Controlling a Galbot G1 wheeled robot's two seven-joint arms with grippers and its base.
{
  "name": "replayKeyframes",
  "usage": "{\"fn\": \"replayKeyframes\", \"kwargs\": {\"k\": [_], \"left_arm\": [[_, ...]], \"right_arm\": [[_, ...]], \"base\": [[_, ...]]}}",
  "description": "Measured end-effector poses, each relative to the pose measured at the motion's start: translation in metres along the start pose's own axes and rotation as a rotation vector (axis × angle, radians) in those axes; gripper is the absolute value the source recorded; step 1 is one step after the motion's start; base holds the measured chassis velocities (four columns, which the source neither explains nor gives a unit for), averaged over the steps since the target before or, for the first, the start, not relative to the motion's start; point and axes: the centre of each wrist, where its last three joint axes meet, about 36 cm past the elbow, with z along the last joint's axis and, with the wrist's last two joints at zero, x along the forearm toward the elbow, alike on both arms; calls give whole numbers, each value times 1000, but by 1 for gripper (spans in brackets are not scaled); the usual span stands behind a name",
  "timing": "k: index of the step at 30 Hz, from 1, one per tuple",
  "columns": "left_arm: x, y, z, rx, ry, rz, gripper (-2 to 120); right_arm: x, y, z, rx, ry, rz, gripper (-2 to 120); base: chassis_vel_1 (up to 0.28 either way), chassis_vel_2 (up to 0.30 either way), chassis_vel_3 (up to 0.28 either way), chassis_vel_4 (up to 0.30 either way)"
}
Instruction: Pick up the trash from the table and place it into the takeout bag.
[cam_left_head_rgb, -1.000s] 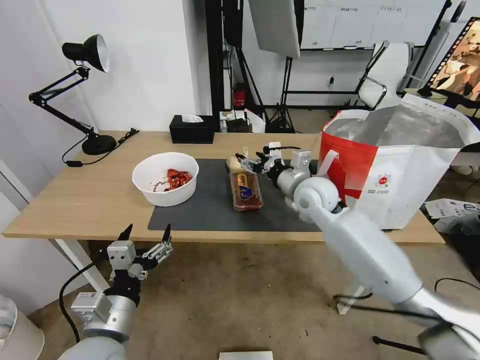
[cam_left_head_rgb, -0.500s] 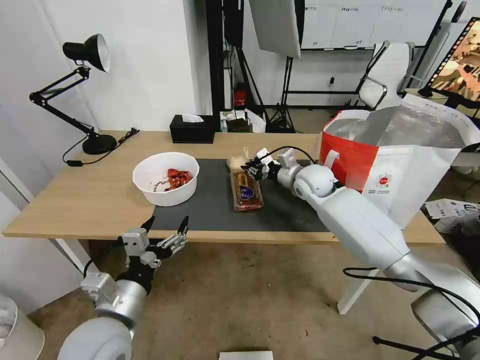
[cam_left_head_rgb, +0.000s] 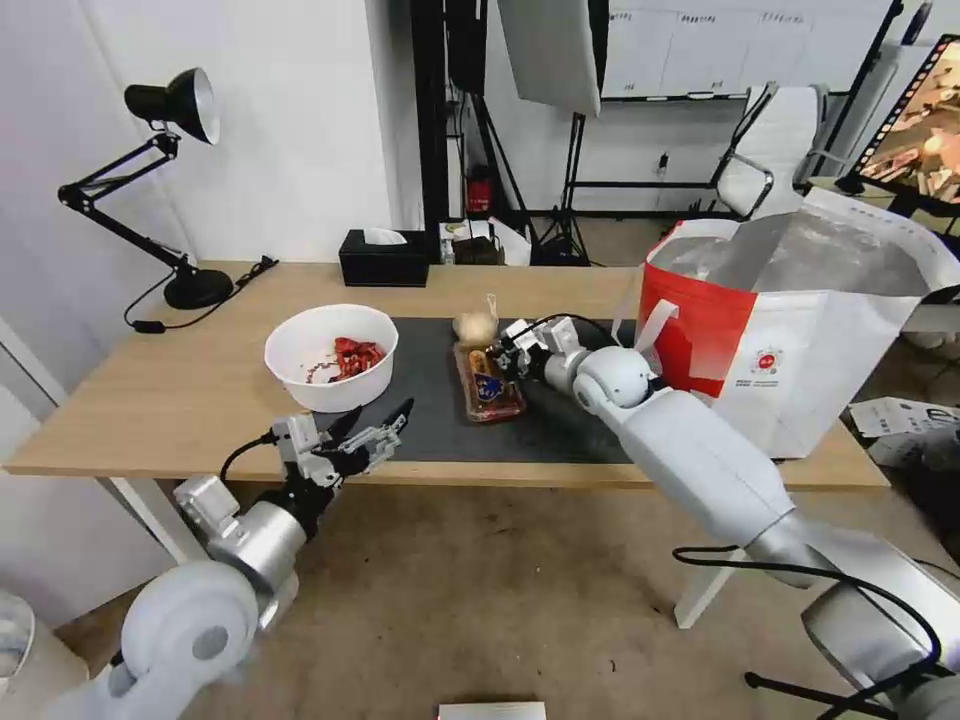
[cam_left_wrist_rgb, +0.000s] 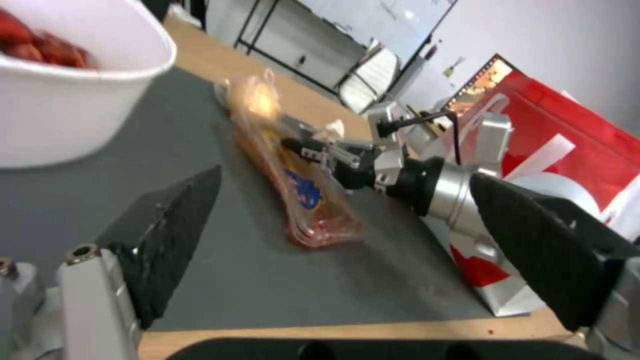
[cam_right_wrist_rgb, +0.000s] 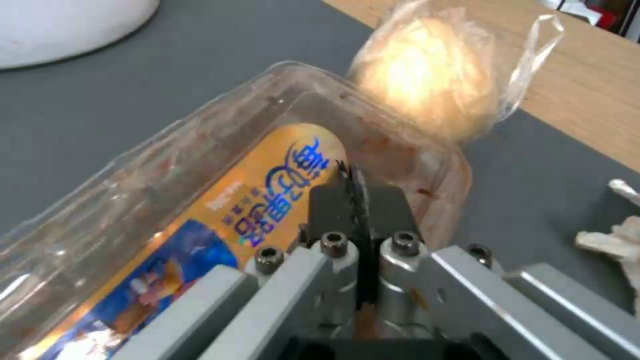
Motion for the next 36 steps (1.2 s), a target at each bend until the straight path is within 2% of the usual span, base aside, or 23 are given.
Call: {"fn": "replayKeyframes", "kwargs": {"k": [6,16,22,36], "left_arm": [[-24,5,2,54,17,23,100],[-72,4,17,146,51,40,100],[-116,6,21,190,99,-15,100],[-169,3,30,254,169,-89,100]], "right_arm": [[6,2,1,3,3,7,0],[19,1,-1,0,6,12,0],[21,1,-1,-7,20,15,0],[25,-4,0,-12,33,26,0]], "base": [[0,0,0,0],[0,0,0,0],[0,0,0,0],[0,0,0,0]]}}
